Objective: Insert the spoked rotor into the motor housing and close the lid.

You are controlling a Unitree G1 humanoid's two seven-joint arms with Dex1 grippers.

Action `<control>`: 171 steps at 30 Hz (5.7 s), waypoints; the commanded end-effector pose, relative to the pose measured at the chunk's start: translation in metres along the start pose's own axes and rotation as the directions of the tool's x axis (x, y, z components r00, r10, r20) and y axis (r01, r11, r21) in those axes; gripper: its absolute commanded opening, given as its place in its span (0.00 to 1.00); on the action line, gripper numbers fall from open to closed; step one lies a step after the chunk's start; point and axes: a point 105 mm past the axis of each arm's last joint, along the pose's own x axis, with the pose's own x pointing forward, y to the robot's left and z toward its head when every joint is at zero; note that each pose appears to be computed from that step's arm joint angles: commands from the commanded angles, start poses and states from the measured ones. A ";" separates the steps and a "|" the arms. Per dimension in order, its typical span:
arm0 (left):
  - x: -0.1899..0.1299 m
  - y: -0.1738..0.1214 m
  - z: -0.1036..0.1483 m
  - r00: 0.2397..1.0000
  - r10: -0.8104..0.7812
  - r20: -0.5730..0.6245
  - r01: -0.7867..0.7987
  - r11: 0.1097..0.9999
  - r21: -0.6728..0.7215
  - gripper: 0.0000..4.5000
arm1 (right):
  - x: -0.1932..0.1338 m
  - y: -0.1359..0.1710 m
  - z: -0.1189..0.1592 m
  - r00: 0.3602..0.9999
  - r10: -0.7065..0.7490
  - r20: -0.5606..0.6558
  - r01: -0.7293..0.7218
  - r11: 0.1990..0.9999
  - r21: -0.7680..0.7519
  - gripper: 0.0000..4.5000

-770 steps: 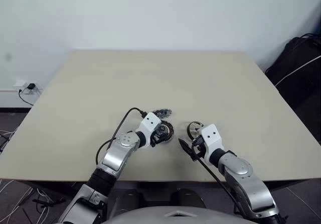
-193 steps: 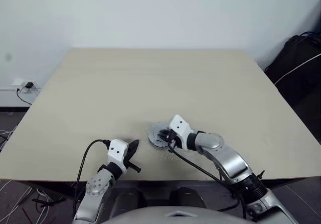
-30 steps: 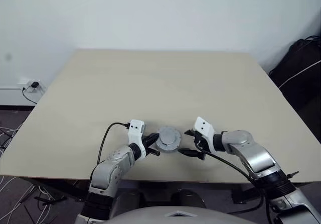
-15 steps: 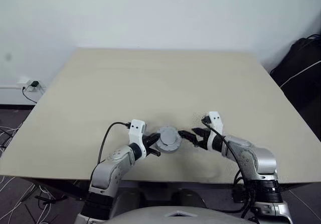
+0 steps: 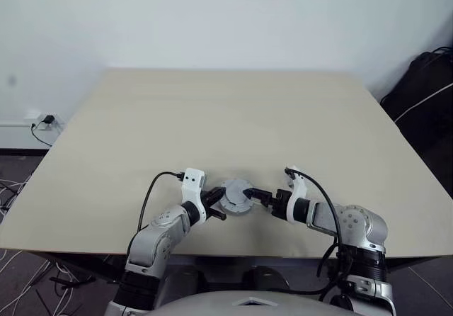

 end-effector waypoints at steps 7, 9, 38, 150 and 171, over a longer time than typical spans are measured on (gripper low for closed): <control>0.000 0.000 -0.003 1.000 -0.001 -0.007 0.001 1.000 0.007 0.00 | 0.009 0.030 -0.012 0.981 0.193 -0.035 -0.188 0.976 0.111 1.00; 0.000 0.000 -0.003 1.000 -0.002 -0.009 0.002 1.000 0.009 0.00 | 0.009 0.038 -0.010 0.969 0.246 -0.019 -0.242 0.962 0.123 1.00; -0.001 -0.002 -0.006 1.000 0.005 0.005 -0.005 1.000 -0.009 0.00 | 0.014 0.027 -0.030 0.979 0.189 -0.080 -0.177 0.974 0.139 0.29; -0.017 0.115 0.088 0.762 0.470 0.445 0.101 0.592 -0.800 0.47 | -0.019 0.052 0.015 0.824 0.128 0.552 0.398 0.564 -0.724 1.00; 0.028 0.129 0.060 0.853 0.501 0.148 -0.171 0.536 -0.827 0.97 | -0.015 0.032 0.009 0.824 0.006 0.566 0.462 0.573 -0.677 1.00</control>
